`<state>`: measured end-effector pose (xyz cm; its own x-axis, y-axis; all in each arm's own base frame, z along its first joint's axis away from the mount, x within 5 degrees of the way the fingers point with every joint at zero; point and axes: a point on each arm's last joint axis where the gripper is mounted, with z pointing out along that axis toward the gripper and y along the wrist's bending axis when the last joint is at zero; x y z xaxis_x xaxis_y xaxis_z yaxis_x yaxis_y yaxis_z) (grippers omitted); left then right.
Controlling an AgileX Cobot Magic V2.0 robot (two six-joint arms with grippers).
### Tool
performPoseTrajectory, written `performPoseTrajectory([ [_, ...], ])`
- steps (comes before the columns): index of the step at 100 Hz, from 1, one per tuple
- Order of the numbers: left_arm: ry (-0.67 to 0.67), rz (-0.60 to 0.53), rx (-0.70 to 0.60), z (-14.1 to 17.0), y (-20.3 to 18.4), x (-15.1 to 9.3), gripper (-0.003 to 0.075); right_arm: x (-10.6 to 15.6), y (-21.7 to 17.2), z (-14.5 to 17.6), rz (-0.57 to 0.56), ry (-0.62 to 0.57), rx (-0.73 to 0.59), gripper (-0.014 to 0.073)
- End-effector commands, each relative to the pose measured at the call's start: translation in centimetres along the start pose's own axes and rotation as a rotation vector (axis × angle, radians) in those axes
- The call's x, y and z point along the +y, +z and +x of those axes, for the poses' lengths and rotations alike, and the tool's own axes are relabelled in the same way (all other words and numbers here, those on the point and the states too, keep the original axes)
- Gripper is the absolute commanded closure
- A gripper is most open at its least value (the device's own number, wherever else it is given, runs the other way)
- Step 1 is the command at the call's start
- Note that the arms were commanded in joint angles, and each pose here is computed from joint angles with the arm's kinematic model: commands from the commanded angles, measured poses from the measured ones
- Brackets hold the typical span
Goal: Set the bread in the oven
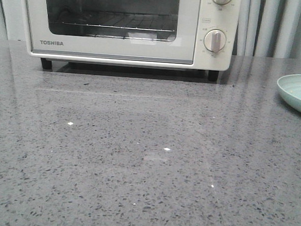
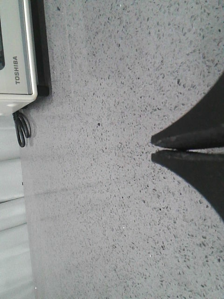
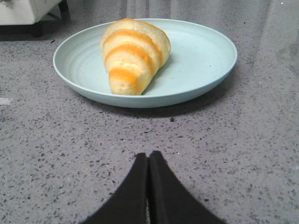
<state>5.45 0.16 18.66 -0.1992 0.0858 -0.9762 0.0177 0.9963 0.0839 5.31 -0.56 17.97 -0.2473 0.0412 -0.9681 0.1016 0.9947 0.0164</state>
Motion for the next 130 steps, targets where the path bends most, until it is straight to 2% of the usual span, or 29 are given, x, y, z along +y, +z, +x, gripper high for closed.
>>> performPoseTrajectory([
  [1,-0.001,0.005,-0.087,-0.1,0.0,-0.1,0.0741,0.0,0.1,0.5,0.005,-0.009,-0.021,0.0665],
  [65,-0.003,0.006,-0.099,-0.2,0.0,-0.1,0.0741,0.0,0.1,0.5,0.005,-0.009,-0.021,0.0665],
  [81,-0.083,0.029,-0.200,-1.2,-0.2,-0.2,0.0741,0.1,0.1,-0.1,-0.017,0.051,-0.083,0.0665],
  [99,-0.161,0.044,-0.319,-2.2,-0.4,-0.2,0.0741,0.1,0.1,-0.4,-0.019,0.055,-0.125,0.0665],
  [109,-0.186,0.047,-0.378,-2.7,-0.6,-0.2,0.0741,0.1,-0.1,-1.4,-0.021,0.056,-0.227,0.0665],
  [130,-0.190,0.045,-0.480,-3.6,-1.0,0.0,0.0741,0.1,-1.5,-4.5,-0.029,0.058,-0.614,0.0665],
])
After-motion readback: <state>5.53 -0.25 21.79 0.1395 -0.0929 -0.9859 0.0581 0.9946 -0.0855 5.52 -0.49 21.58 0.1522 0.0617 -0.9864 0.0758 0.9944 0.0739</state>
